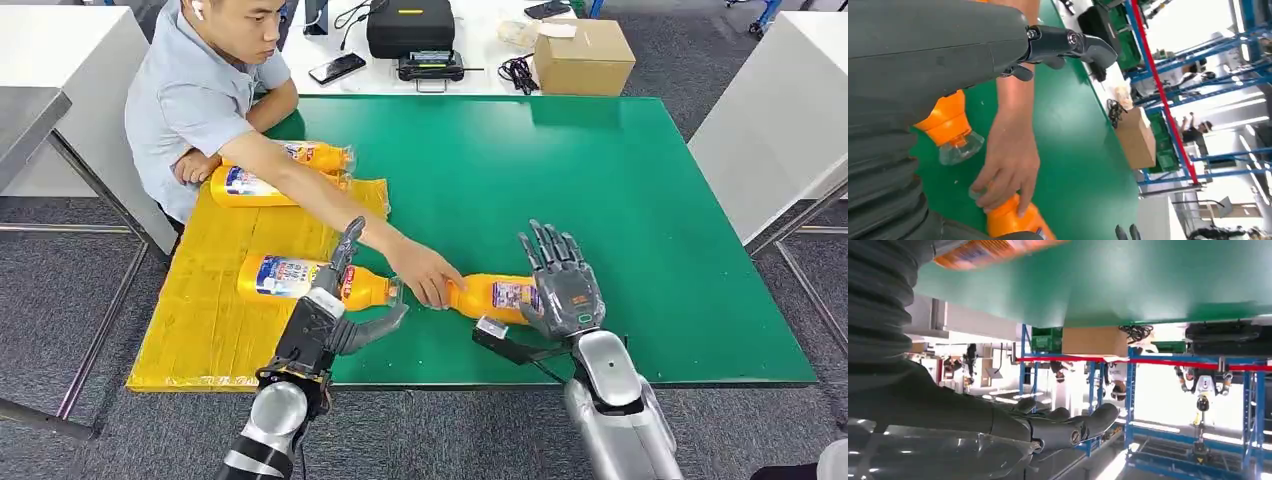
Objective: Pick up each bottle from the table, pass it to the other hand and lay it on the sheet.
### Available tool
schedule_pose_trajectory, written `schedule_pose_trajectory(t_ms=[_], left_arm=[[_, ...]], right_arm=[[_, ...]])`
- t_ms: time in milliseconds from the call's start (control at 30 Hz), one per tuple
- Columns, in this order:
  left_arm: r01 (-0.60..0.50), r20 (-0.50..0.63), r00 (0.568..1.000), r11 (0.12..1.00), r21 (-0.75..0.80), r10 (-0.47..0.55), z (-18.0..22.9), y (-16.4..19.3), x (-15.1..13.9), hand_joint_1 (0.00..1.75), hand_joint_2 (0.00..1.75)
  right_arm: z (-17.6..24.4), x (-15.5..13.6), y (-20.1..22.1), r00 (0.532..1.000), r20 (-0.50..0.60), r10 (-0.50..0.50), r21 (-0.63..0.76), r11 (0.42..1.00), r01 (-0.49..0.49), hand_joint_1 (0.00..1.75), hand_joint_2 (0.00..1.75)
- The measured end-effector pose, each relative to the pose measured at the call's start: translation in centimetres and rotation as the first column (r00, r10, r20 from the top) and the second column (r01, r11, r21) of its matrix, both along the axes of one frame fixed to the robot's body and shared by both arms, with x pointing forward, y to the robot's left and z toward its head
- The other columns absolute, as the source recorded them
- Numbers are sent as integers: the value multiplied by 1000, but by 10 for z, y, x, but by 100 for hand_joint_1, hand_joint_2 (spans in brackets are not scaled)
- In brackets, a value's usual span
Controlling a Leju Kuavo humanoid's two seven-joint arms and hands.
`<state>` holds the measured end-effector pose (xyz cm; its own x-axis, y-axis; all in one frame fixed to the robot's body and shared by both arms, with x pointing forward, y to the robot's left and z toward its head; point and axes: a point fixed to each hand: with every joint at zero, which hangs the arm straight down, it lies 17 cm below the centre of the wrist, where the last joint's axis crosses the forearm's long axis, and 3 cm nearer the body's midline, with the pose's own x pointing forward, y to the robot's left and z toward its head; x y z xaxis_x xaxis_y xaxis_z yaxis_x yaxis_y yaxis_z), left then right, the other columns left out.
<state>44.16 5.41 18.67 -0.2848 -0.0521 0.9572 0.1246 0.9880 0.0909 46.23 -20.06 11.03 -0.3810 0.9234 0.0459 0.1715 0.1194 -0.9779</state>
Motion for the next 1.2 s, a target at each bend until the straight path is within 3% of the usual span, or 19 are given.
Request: schedule_pose_trajectory(t_ms=[300, 500, 700, 933, 1200], left_arm=[[55, -60, 997, 998, -43, -57, -11, -13, -2, 0, 175], [96, -83, 992, 994, -48, -100, -17, -25, -5, 0, 175], [109, -94, 989, 993, -44, -113, -19, -29, -6, 0, 175], [124, -103, 986, 992, -30, -127, -22, -33, -8, 0, 175], [134, -107, 985, 991, -19, -135, -24, -35, -10, 0, 175]], right_arm=[[-60, 14, -10, 965, -264, -9, 18, 1000, 15, 0, 175], [-94, 14, -25, 926, -376, -32, 20, 999, 43, 0, 175], [-101, 18, -37, 915, -397, -64, -13, 998, 64, 0, 175], [-97, 26, -52, 928, -342, -147, -129, 986, 109, 0, 175], [-98, 30, -55, 930, -331, -159, -165, 980, 109, 0, 175]])
